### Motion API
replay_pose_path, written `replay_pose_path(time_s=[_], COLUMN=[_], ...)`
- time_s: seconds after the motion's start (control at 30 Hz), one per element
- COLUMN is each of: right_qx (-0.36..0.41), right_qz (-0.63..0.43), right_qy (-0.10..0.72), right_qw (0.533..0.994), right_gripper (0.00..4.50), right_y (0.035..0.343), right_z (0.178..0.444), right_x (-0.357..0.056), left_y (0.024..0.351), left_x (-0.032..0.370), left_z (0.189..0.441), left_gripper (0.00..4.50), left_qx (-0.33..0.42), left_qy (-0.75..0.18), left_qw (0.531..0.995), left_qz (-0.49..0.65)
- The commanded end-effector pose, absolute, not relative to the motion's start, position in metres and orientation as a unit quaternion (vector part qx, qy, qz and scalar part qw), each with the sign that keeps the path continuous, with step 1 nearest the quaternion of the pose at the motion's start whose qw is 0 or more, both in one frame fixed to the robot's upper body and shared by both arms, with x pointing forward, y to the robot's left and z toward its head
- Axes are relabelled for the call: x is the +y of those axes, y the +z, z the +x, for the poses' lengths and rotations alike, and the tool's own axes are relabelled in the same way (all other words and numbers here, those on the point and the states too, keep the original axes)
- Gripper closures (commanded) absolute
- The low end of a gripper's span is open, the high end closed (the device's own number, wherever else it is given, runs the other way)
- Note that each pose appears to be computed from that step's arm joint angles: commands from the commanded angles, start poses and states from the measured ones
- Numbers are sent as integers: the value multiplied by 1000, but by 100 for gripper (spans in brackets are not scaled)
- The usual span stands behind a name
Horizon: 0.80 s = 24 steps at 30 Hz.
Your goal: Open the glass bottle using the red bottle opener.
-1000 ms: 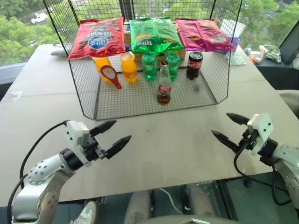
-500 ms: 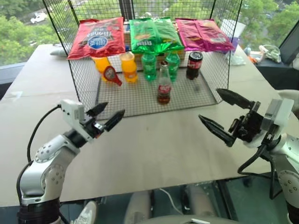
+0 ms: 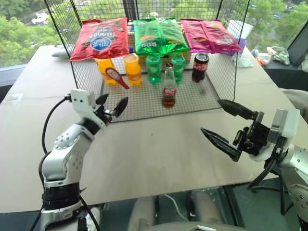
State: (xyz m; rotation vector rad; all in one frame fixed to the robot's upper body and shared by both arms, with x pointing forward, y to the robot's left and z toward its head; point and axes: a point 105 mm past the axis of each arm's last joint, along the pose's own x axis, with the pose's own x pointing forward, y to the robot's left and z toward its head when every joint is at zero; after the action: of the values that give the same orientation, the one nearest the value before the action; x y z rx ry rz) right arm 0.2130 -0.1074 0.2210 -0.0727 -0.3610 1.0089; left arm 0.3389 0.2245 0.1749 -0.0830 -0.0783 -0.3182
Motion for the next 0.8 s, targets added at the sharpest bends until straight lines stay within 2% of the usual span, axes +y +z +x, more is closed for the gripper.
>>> replay_pose_path(time_s=[0.03, 0.33, 0.8], right_qx=[-193, -189, -182], right_qz=[-51, -56, -60], right_qy=[484, 475, 473], right_qw=[852, 858, 860], right_gripper=[0, 0, 0], right_y=[228, 224, 220], right_z=[205, 204, 204], right_x=[-105, -106, -106], left_y=[189, 198, 207], left_x=[226, 219, 217], left_z=[348, 365, 366], left_gripper=[6, 6, 6], left_qx=[-61, -74, -90], left_qy=[-144, -143, -134], left_qw=[987, 987, 987], left_qz=[-31, -26, -19])
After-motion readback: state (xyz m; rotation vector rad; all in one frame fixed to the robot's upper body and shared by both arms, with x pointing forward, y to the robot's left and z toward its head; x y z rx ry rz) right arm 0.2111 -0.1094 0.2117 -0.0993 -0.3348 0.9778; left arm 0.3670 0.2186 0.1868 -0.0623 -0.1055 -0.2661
